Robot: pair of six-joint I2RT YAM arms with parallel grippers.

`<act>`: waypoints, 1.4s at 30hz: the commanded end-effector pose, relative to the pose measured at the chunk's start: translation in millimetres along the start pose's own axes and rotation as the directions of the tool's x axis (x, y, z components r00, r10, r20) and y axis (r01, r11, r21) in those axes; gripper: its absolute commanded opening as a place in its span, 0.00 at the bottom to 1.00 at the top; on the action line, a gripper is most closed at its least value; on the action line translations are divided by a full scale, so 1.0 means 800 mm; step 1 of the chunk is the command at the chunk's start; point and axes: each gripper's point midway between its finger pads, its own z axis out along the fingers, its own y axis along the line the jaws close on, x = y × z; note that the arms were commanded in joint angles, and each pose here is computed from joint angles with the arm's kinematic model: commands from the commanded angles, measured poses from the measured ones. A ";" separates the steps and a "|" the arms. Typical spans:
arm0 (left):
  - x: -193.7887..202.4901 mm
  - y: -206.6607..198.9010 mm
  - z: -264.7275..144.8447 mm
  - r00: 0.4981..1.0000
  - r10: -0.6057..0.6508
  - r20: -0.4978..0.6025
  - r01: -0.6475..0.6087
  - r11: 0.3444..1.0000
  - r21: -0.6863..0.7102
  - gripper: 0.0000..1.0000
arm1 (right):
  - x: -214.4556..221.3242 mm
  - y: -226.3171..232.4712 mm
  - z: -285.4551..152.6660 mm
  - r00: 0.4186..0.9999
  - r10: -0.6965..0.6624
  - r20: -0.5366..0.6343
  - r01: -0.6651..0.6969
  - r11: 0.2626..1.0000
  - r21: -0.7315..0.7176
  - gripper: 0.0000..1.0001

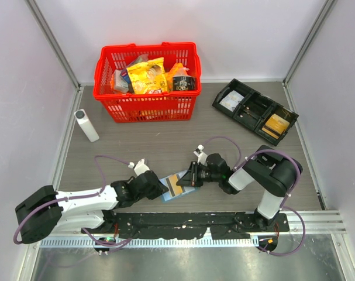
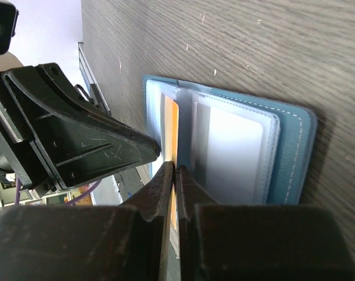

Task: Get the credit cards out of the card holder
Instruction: Remove the credit card from the card holder.

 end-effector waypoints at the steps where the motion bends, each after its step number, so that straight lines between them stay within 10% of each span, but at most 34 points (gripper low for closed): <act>1: 0.002 0.034 0.002 1.000 0.027 -0.002 -0.027 0.996 -0.081 0.06 | -0.007 0.012 -0.003 1.000 -0.011 0.020 0.012 0.998 -0.065 0.10; 16: 0.002 0.034 0.002 1.000 0.029 -0.003 -0.029 0.996 -0.081 0.06 | -0.027 -0.004 -0.028 0.997 0.011 0.079 -0.008 0.999 -0.038 0.01; 31: -0.051 0.004 0.004 0.998 0.067 0.007 -0.066 0.995 -0.074 0.12 | -0.085 0.005 -0.100 0.955 -0.251 0.160 0.192 0.930 0.313 0.01; 42: -0.111 -0.091 -0.038 0.990 0.136 0.043 -0.137 0.990 0.021 0.58 | -0.113 0.056 -0.144 0.811 -0.569 0.137 0.394 0.704 0.591 0.01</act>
